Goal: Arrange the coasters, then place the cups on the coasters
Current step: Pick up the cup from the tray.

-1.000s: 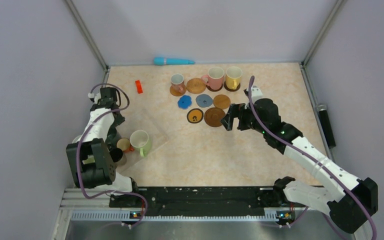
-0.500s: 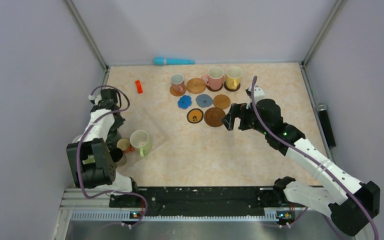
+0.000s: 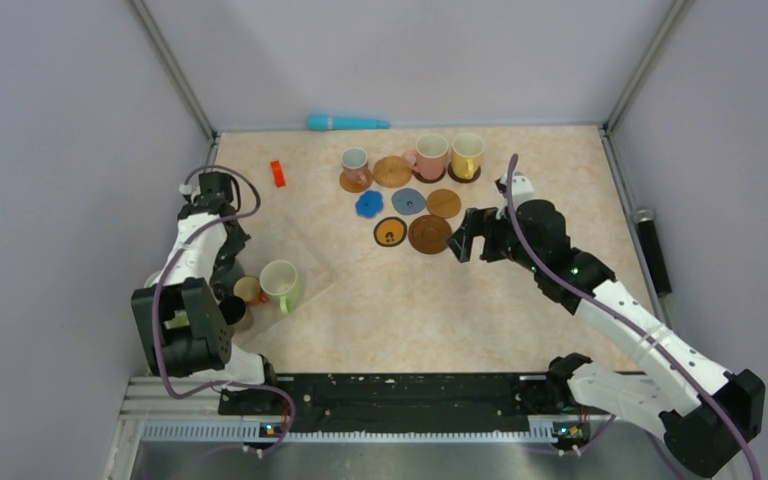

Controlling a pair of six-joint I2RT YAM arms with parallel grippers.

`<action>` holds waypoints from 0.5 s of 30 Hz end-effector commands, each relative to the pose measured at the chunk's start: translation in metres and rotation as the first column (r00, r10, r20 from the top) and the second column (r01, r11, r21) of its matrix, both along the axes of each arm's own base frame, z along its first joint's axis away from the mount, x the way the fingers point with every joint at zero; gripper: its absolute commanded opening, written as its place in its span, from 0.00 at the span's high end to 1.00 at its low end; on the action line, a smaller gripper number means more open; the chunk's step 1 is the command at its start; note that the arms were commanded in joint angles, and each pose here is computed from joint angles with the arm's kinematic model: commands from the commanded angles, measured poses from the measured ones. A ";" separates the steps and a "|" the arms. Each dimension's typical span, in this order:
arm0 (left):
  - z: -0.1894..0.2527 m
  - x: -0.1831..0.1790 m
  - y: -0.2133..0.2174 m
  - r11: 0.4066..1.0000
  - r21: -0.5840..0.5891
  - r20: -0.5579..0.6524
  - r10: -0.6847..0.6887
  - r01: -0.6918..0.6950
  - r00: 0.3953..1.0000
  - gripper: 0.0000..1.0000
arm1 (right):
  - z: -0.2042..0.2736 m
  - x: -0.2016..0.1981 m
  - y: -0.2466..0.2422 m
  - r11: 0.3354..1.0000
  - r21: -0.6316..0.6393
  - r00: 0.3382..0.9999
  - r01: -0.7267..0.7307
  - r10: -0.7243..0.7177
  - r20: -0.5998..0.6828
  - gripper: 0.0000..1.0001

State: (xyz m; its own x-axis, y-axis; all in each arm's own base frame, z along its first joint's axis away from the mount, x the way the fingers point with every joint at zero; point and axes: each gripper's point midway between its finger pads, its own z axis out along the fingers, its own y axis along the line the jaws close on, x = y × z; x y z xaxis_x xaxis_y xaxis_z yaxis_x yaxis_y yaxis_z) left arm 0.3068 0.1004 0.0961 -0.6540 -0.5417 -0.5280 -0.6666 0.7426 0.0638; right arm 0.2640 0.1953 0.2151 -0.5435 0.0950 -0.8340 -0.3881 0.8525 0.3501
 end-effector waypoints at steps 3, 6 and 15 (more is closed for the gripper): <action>0.055 0.025 -0.005 0.987 0.034 0.105 -0.157 0.155 0.982 1.00 | 0.012 -0.004 -0.003 1.000 0.005 0.999 -0.001 0.001 0.047 0.02; 0.075 0.031 -0.016 0.970 0.063 0.137 -0.240 0.233 0.961 1.00 | 0.017 -0.006 -0.003 1.000 0.015 0.998 -0.004 0.003 0.056 0.02; 0.137 0.052 -0.109 0.816 0.212 0.218 -0.577 0.538 0.787 1.00 | 0.024 -0.007 -0.003 0.999 0.038 0.998 0.001 -0.003 0.063 0.02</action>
